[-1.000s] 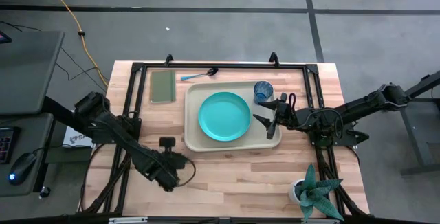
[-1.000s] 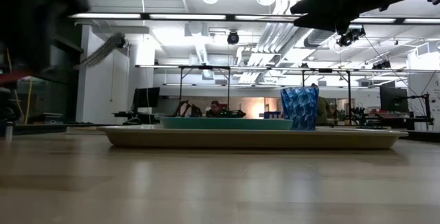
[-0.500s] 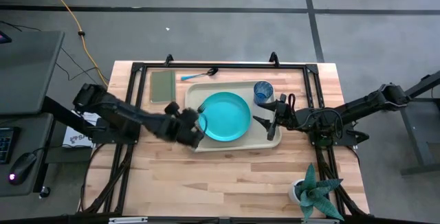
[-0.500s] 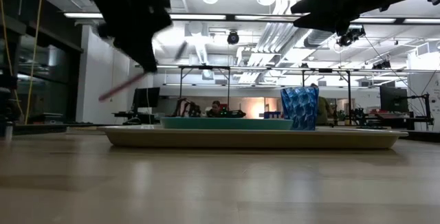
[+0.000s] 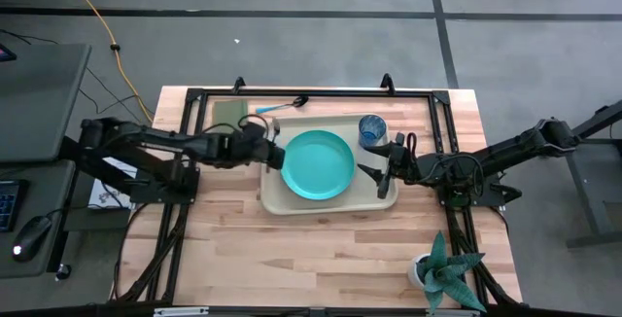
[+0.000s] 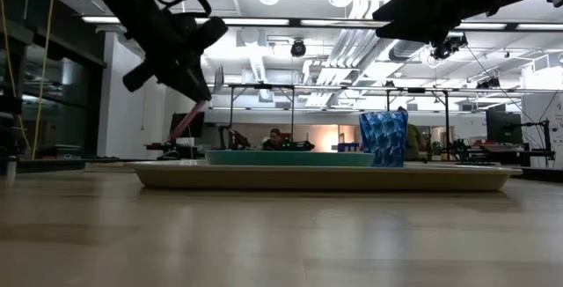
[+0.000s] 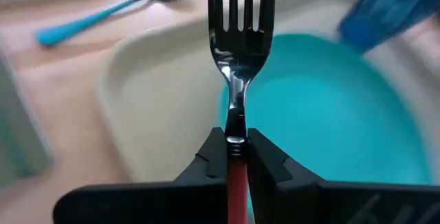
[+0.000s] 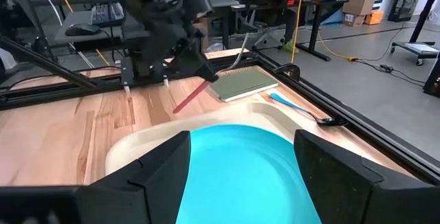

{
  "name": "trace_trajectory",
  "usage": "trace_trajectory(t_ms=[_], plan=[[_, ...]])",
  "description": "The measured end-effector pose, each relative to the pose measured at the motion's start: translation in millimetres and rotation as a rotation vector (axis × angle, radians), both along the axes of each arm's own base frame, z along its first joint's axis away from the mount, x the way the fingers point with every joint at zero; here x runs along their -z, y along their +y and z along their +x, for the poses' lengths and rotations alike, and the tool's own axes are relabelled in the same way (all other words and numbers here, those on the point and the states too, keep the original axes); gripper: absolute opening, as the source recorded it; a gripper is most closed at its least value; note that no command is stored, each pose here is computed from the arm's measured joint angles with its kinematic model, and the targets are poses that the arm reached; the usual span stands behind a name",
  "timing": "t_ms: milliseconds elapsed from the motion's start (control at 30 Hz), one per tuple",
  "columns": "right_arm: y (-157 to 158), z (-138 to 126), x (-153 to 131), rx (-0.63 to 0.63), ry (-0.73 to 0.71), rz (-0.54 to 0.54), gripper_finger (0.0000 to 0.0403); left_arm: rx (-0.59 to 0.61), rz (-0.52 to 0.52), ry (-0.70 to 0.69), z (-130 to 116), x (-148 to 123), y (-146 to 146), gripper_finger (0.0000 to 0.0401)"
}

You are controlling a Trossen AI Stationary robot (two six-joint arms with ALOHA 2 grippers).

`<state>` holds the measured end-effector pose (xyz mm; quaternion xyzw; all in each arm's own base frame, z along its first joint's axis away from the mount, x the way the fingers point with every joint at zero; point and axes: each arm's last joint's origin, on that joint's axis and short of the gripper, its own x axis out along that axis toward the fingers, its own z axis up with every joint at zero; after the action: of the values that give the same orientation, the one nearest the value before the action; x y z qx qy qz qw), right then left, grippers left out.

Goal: Pick and place plate/cup/fork/spoon on tray
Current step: Put the pink fork to the left side of the green plate on the gray serving tray

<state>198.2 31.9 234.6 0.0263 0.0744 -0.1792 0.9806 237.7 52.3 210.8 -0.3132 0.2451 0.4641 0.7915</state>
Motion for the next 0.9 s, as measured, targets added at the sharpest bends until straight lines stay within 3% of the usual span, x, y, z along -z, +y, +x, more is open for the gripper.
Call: trace_trajectory(t_ms=[400,733,900], plan=[[-0.1,-0.1,0.7,0.004,-0.001,0.021,0.0252,-0.045,-0.071,-0.075,1.4,41.1,-5.4,0.0000],[-0.1,-0.2,1.2,0.004,0.004,0.021,0.0252,-0.083,-0.091,0.025,10.4,72.9,-3.7,0.0000],[-0.1,-0.3,1.4,0.004,0.006,0.020,0.0252,-0.144,-0.039,0.067,10.3,83.3,-1.8,0.0002]])
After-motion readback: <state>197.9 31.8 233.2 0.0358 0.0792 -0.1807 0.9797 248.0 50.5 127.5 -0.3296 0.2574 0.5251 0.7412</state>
